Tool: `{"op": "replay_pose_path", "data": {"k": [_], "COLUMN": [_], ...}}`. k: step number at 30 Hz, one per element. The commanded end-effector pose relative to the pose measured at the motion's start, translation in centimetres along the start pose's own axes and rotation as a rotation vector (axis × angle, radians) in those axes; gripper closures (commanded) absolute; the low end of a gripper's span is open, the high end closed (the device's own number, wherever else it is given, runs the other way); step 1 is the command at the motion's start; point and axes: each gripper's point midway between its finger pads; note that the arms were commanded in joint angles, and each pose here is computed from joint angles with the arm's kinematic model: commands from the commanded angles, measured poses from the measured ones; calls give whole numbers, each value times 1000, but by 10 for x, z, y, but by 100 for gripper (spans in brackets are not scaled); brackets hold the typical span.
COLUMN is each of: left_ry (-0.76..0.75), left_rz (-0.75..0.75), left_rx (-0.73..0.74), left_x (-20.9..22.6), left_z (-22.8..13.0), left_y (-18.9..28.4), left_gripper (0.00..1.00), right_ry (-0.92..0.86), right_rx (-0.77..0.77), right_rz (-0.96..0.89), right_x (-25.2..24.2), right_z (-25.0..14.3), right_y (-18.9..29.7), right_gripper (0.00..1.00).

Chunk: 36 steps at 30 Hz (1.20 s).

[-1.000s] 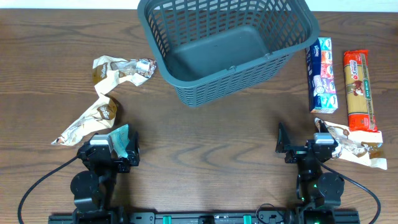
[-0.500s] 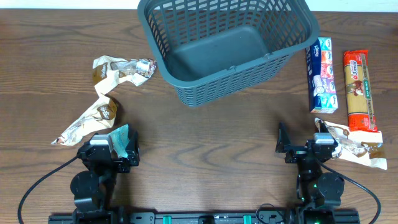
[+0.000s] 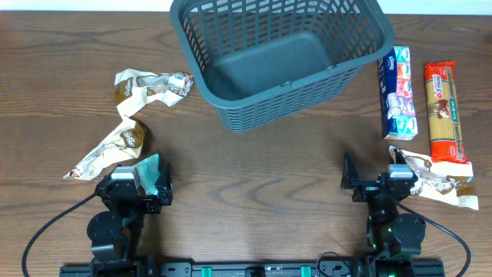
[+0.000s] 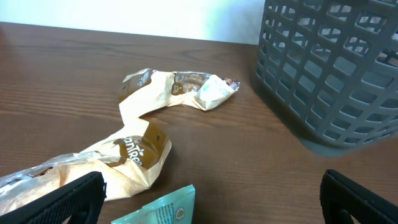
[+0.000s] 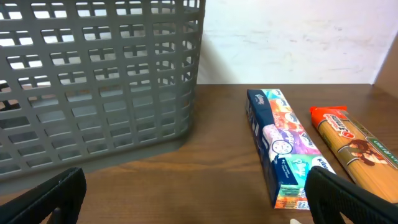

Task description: Pack container

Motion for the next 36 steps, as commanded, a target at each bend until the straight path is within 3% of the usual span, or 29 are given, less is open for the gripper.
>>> {"op": "replay_pose_path", "data": {"k": [1,22,27,30,33,36], "left_ry": [-12,-12,5,6,57,132], "left_rz": [-3,-5,-105,-235,-362,-388], "left_rx": [23,19,7,-15,-63,-95], "left_x": [0,-1,-18,-40,-60,-63], "left_z": [-10,-9,-7,-2,15,34], "left_y": [-2,-2,-1,3,12,19], "left_gripper": [1,2,2,1,1,1], "right_ry": [15,15,12,13,-13,-29], "right_rx": [1,0,-8,-69,-201,-263], "right_rz": [3,-4,0,11,-7,-104], "right_x": [1,0,1,4,4,-8], "right_z": [-1,-1,1,17,62,102], "right_y": [0,0,0,1,10,26], "right_gripper": [1,1,1,1,1,1]}}
Point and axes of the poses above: each gripper's point midway between its finger pads, its own y axis back along the fingers, its own x axis along the line the jaws close on, z = x × y, and after that the axes turned 8 degrees about -y, right-handed
